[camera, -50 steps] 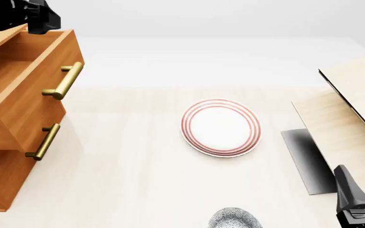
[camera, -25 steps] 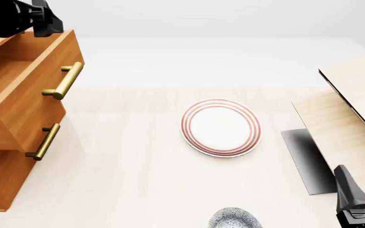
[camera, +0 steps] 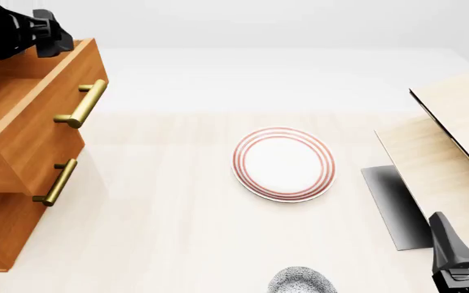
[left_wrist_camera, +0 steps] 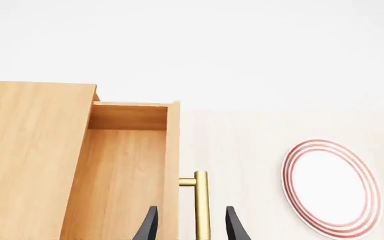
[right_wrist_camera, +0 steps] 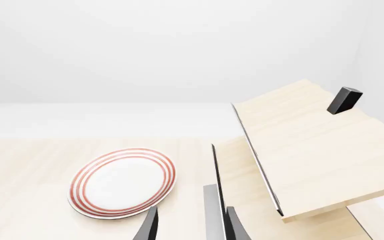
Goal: Open the top drawer of the cabinet and put the bowl in it.
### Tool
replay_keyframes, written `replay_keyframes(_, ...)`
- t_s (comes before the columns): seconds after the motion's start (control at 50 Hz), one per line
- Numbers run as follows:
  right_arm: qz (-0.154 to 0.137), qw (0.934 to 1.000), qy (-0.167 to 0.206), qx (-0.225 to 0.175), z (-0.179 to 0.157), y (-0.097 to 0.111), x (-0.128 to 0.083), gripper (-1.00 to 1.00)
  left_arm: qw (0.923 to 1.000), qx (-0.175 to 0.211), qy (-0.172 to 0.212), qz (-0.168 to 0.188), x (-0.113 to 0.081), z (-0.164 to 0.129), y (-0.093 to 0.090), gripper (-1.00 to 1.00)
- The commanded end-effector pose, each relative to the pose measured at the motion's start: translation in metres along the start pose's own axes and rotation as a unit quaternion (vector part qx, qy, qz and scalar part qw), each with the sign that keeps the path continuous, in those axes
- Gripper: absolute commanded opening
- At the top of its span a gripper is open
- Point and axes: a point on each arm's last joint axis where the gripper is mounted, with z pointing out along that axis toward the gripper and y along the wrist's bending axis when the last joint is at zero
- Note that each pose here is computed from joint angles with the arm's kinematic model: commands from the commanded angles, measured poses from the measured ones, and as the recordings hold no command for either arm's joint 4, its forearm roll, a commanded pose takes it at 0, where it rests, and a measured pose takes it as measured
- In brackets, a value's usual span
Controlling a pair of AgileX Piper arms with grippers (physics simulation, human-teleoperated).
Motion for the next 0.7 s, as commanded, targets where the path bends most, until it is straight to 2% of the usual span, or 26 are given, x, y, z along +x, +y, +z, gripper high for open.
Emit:
replay_keyframes(0.02, 0.000, 1.0000, 0.000, 0.000, 0.000, 0.000, 0.000, 1.00, 1.0000, -0.003, 0.004, -0.003, 0.006, 0.006, 0.002, 1.00)
replay_keyframes(0.4, 0.000, 1.0000, 0.000, 0.000, 0.000, 0.000, 0.000, 1.00, 0.9999, -0.007, 0.012, 0.000, 0.013, 0.019, 0.005, 1.00)
replay_keyframes(0.44, 0.000, 1.0000, 0.000, 0.000, 0.000, 0.000, 0.000, 1.00, 0.9999, 0.000, 0.012, -0.008, 0.013, 0.021, 0.000, 1.00)
replay_keyframes(0.46, 0.000, 1.0000, 0.000, 0.000, 0.000, 0.000, 0.000, 1.00, 0.9999, -0.006, 0.013, -0.001, 0.014, 0.021, 0.004, 1.00)
replay_keyframes(0.7, 0.000, 1.0000, 0.000, 0.000, 0.000, 0.000, 0.000, 1.00, 0.9998, -0.009, 0.016, -0.007, 0.017, 0.028, 0.006, 1.00)
